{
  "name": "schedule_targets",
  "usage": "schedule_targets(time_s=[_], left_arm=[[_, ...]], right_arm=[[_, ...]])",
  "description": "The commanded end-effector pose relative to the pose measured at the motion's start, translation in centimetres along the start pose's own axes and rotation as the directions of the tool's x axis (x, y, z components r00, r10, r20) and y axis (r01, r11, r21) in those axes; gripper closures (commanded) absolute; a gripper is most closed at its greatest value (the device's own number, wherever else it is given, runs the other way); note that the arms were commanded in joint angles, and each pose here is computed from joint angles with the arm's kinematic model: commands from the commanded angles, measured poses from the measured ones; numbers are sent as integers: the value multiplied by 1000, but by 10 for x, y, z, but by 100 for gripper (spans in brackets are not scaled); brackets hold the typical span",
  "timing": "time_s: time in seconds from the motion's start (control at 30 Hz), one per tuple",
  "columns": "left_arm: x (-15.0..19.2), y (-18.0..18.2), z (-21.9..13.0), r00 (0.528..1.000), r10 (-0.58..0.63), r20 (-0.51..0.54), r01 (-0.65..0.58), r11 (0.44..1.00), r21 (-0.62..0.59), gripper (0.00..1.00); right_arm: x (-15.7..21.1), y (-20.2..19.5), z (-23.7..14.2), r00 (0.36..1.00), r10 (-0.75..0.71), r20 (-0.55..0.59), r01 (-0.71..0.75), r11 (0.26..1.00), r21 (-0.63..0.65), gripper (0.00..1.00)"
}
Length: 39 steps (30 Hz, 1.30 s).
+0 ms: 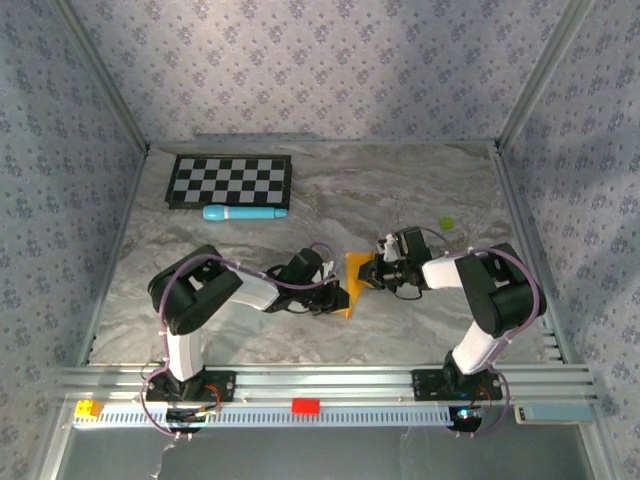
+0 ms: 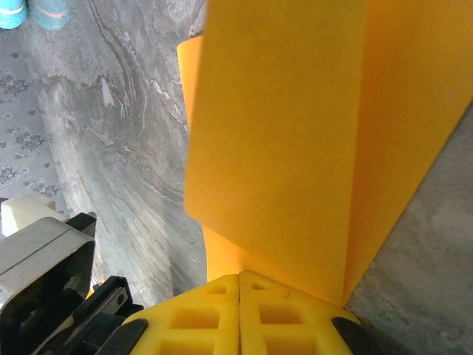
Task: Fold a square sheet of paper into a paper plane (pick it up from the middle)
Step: Fold the wing for the fifth time at the center of the table.
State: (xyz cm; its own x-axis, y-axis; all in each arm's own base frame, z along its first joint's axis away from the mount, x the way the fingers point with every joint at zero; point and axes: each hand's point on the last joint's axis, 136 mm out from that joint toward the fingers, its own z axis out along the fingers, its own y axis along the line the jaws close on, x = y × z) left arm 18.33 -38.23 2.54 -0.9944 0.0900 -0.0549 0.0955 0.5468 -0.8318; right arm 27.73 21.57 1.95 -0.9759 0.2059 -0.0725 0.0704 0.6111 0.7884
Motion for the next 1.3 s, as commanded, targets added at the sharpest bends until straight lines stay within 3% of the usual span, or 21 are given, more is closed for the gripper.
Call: schedule_targets(time_s=[0.0, 0.1, 0.23, 0.43, 0.5, 0.6, 0.73, 0.87, 1.03, 1.13, 1.27], left_arm=[[26, 14, -4, 996, -21, -83, 15, 998, -62, 89], [29, 14, -5, 995, -11, -95, 4, 997, -75, 88], [32, 16, -4, 994, -2, -109, -8, 996, -90, 100], [35, 16, -3, 993, -1, -120, -10, 996, -92, 99], [36, 18, -4, 992, -2, -122, -10, 995, -101, 91], [39, 19, -6, 991, 2, -132, -17, 994, -110, 90], [40, 20, -5, 991, 5, -137, -22, 993, -119, 99], [42, 21, -5, 990, 4, -144, -22, 992, -125, 100], [45, 22, -6, 988, 7, -154, -29, 990, -139, 88], [47, 23, -6, 987, 14, -163, -38, 988, -147, 100], [49, 24, -6, 986, 16, -163, -41, 987, -156, 100]], right_arm=[[12, -37, 3, 997, 71, -17, -68, 989, 135, 92], [12, -37, 2, 997, 71, -17, -68, 988, 136, 92], [11, -36, 2, 997, 70, -16, -68, 989, 135, 92], [12, -37, 2, 997, 74, -18, -70, 988, 139, 92], [13, -38, 2, 997, 72, -18, -69, 988, 140, 92], [13, -37, 2, 997, 73, -18, -69, 988, 139, 92], [13, -37, 2, 997, 72, -20, -69, 988, 139, 92], [13, -37, 2, 997, 72, -19, -68, 988, 139, 92], [13, -38, 1, 997, 76, -17, -73, 987, 141, 92], [12, -37, 1, 997, 73, -17, -70, 988, 138, 92], [13, -38, 2, 997, 74, -19, -71, 988, 139, 92]])
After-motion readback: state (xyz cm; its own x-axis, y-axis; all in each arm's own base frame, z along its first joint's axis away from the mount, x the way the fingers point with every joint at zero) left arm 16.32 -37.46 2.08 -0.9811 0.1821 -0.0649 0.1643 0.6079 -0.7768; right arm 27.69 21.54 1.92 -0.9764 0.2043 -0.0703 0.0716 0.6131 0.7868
